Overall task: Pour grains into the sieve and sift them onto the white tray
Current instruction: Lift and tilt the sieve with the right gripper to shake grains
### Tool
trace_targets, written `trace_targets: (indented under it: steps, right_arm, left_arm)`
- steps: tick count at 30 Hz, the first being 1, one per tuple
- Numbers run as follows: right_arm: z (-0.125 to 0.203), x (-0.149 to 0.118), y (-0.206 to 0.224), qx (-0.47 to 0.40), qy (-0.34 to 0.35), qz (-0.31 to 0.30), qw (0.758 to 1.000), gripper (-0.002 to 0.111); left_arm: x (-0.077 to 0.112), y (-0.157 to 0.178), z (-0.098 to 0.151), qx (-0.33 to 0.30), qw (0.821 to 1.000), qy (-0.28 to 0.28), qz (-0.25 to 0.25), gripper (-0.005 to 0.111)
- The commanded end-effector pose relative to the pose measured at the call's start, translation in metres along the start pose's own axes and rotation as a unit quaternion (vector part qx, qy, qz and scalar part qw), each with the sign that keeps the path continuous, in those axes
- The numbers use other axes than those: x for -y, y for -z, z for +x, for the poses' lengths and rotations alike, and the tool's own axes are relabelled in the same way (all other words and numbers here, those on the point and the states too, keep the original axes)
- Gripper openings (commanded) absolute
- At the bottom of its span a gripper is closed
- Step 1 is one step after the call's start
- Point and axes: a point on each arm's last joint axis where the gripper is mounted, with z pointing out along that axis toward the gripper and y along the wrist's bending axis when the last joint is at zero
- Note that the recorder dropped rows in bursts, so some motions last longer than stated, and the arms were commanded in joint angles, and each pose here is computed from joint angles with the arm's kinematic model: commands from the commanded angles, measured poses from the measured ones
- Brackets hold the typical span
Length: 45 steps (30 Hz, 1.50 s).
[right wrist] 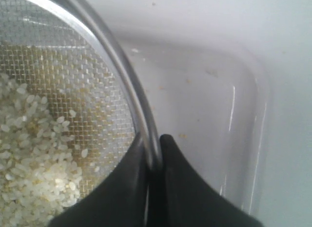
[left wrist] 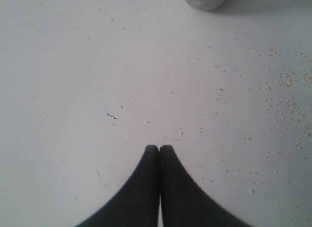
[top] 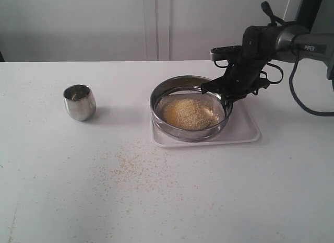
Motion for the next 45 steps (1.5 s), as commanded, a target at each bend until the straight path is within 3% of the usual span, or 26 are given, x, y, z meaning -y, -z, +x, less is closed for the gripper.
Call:
trace_targets:
  steps: [1,14,21,24,29,32,33,34,35,39,43,45]
  right_arm:
    - [-0.001,0.001,0.002,-0.002,0.004,0.005,1.0,0.0]
    - [-0.005,-0.001,0.025,-0.007,0.003,0.001,1.0,0.0]
    - [-0.01,0.009,0.049,-0.014,-0.034,-0.054,0.998,0.0]
    - [-0.011,0.021,0.067,-0.012,-0.019,-0.038,0.999,0.0]
    - [-0.011,0.013,0.071,-0.01,-0.011,-0.052,0.999,0.0]
    - [-0.015,0.022,0.071,0.006,-0.103,-0.053,0.993,0.0]
    - [-0.015,0.014,0.071,0.005,-0.068,-0.067,0.995,0.0]
    - [-0.013,0.007,0.07,-0.003,0.008,-0.07,0.998,0.0]
    - [-0.012,0.009,0.07,-0.008,0.029,-0.053,0.998,0.0]
    - [-0.014,0.019,0.07,0.003,-0.07,-0.014,0.997,0.0]
    - [-0.013,0.01,0.069,0.0,0.024,-0.025,0.999,0.0]
    - [-0.014,0.016,0.069,0.005,-0.031,-0.005,0.999,0.0]
  left_arm:
    - [0.0,0.0,0.002,-0.002,1.0,0.004,0.001,0.0]
    - [0.0,0.0,0.002,-0.002,1.0,0.004,0.001,0.0]
    - [0.0,0.0,0.002,-0.002,1.0,0.004,0.001,0.0]
    - [0.0,0.0,0.002,-0.002,1.0,0.004,0.001,0.0]
    - [0.0,0.0,0.002,-0.002,1.0,0.004,0.001,0.0]
    - [0.0,0.0,0.002,-0.002,1.0,0.004,0.001,0.0]
    - [0.0,0.0,0.002,-0.002,1.0,0.004,0.001,0.0]
    - [0.0,0.0,0.002,-0.002,1.0,0.004,0.001,0.0]
    - [0.0,0.0,0.002,-0.002,1.0,0.004,0.001,0.0]
    - [0.0,0.0,0.002,-0.002,1.0,0.004,0.001,0.0]
    - [0.0,0.0,0.002,-0.002,1.0,0.004,0.001,0.0]
    - [0.0,0.0,0.002,-0.002,1.0,0.004,0.001,0.0]
